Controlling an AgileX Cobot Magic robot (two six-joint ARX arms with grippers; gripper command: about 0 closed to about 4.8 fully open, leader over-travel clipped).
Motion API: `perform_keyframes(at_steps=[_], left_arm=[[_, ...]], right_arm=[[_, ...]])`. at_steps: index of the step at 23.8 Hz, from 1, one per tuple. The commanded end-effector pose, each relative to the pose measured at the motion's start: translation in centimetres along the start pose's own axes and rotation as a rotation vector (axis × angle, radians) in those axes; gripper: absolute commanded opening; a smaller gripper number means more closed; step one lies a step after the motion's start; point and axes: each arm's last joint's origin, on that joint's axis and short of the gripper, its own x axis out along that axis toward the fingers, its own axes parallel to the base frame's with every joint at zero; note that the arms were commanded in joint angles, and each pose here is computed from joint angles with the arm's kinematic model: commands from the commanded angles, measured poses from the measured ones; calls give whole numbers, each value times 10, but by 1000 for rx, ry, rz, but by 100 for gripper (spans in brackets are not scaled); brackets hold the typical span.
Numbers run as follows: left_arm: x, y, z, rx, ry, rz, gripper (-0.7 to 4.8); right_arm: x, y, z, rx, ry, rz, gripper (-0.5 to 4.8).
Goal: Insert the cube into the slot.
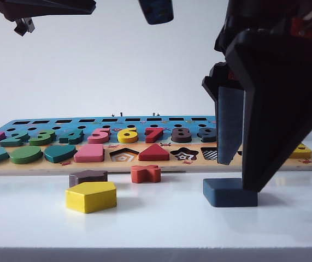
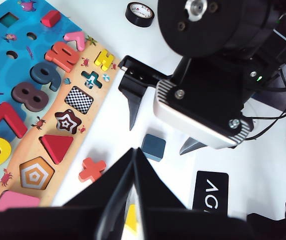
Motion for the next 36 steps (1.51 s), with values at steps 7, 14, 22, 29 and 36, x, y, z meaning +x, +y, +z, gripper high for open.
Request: perform_keyframes(at_steps=[7, 14, 22, 29, 36], left_arm=[[0, 0, 0, -4, 8, -4, 17], [0, 0, 0, -4, 8, -4, 17], [0, 0, -1, -5, 9, -4, 17], [0, 0, -1, -5, 9, -4, 17], [0, 0, -1, -4, 9, -4, 17]], right_arm=[[5, 0, 2, -9, -25, -13, 364], [13, -2, 5, -6, -6, 8, 339], [14, -1, 3, -4, 4, 37, 224], [13, 0, 2, 16, 6, 64, 148], [9, 0, 1, 104, -5, 52, 108]])
